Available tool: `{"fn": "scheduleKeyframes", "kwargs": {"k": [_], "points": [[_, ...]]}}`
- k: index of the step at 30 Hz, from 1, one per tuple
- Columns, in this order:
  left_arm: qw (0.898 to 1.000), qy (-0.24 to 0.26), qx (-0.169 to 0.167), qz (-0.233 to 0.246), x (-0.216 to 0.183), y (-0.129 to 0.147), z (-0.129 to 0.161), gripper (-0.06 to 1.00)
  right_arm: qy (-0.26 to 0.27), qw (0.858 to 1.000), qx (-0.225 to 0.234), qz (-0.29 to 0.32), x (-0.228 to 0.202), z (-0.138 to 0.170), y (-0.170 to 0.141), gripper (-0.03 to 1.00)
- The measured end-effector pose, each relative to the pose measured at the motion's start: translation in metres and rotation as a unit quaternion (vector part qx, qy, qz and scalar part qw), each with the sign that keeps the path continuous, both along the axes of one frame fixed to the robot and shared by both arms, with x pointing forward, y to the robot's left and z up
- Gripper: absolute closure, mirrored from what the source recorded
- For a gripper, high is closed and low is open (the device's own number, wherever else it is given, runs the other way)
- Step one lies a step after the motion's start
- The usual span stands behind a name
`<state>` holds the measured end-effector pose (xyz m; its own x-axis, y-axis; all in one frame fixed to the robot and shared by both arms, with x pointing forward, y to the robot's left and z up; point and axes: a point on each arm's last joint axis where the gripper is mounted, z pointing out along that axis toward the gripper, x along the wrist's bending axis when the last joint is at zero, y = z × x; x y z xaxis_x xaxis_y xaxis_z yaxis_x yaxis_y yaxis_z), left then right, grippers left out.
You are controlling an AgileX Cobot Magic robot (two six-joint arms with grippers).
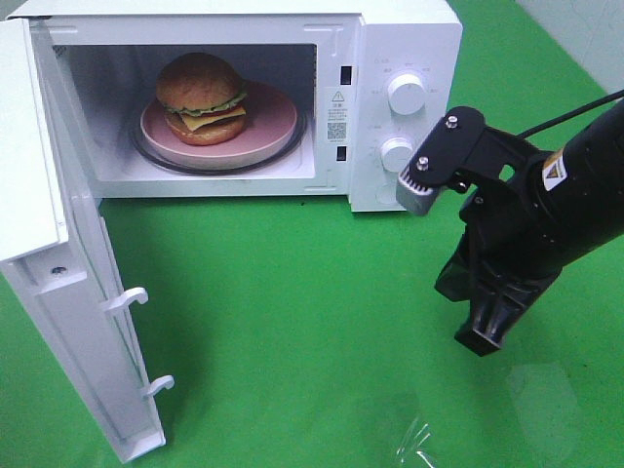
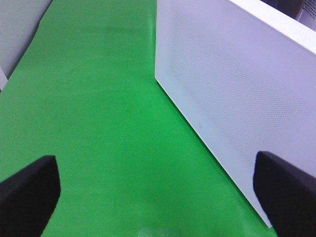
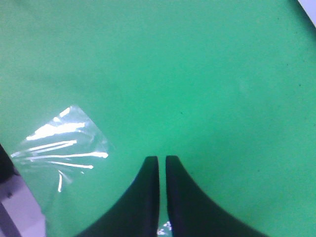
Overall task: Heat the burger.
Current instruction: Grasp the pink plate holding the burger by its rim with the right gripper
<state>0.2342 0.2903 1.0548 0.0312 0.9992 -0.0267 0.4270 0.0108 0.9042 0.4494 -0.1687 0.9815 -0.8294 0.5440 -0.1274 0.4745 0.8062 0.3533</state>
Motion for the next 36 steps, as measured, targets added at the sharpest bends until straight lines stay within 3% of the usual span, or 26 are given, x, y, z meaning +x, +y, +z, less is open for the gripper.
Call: {"fn": "scheduleKeyframes", "kwargs": {"k": [5,6,9,17,18,19,20,21,22,23,24,26,27,28,29,32,36], "points": [[1.0,0.0,0.0,0.0,0.0,0.0,0.0,-0.04,-0.026,0.995,-0.034,0.087,0.0,0.001,-0.001,0.88],[1.0,0.0,0.0,0.0,0.0,0.0,0.0,-0.04,-0.04,0.989,-0.056,0.129,0.001,0.001,-0.003,0.88],[1.0,0.0,0.0,0.0,0.0,0.0,0.0,-0.04,-0.057,0.979,-0.089,0.176,0.003,0.001,-0.006,0.86],[1.0,0.0,0.0,0.0,0.0,0.0,0.0,-0.04,-0.088,0.961,-0.146,0.22,0.008,0.003,-0.011,0.77],[1.0,0.0,0.0,0.0,0.0,0.0,0.0,-0.04,-0.093,0.959,-0.149,0.223,0.01,0.005,-0.011,0.7],[1.0,0.0,0.0,0.0,0.0,0.0,0.0,-0.04,-0.093,0.959,-0.149,0.223,0.01,0.005,-0.011,0.7],[1.0,0.0,0.0,0.0,0.0,0.0,0.0,-0.04,-0.103,0.957,-0.155,0.223,0.012,0.007,-0.011,0.61],[1.0,0.0,0.0,0.0,0.0,0.0,0.0,-0.04,-0.103,0.957,-0.155,0.223,0.012,0.007,-0.011,0.61],[1.0,0.0,0.0,0.0,0.0,0.0,0.0,-0.04,-0.119,0.956,-0.156,0.22,0.015,0.009,-0.011,0.54],[1.0,0.0,0.0,0.0,0.0,0.0,0.0,-0.04,-0.119,0.956,-0.156,0.22,0.015,0.009,-0.011,0.54],[1.0,0.0,0.0,0.0,0.0,0.0,0.0,-0.04,-0.137,0.956,-0.149,0.21,0.018,0.01,-0.009,0.43],[1.0,0.0,0.0,0.0,0.0,0.0,0.0,-0.04,-0.145,0.957,-0.144,0.204,0.019,0.011,-0.008,0.38],[1.0,0.0,0.0,0.0,0.0,0.0,0.0,-0.04,-0.159,0.956,-0.14,0.202,0.02,0.013,-0.005,0.27],[1.0,0.0,0.0,0.0,0.0,0.0,0.0,-0.04,-0.159,0.956,-0.14,0.202,0.02,0.013,-0.005,0.27],[1.0,0.0,0.0,0.0,0.0,0.0,0.0,-0.04,-0.17,0.954,-0.138,0.205,0.02,0.014,-0.001,0.2],[1.0,0.0,0.0,0.0,0.0,0.0,0.0,-0.04,-0.178,0.951,-0.138,0.212,0.02,0.015,0.008,0.13],[1.0,0.0,0.0,0.0,0.0,0.0,0.0,-0.04,-0.186,0.946,-0.142,0.227,0.026,0.015,0.022,0.11]]}}
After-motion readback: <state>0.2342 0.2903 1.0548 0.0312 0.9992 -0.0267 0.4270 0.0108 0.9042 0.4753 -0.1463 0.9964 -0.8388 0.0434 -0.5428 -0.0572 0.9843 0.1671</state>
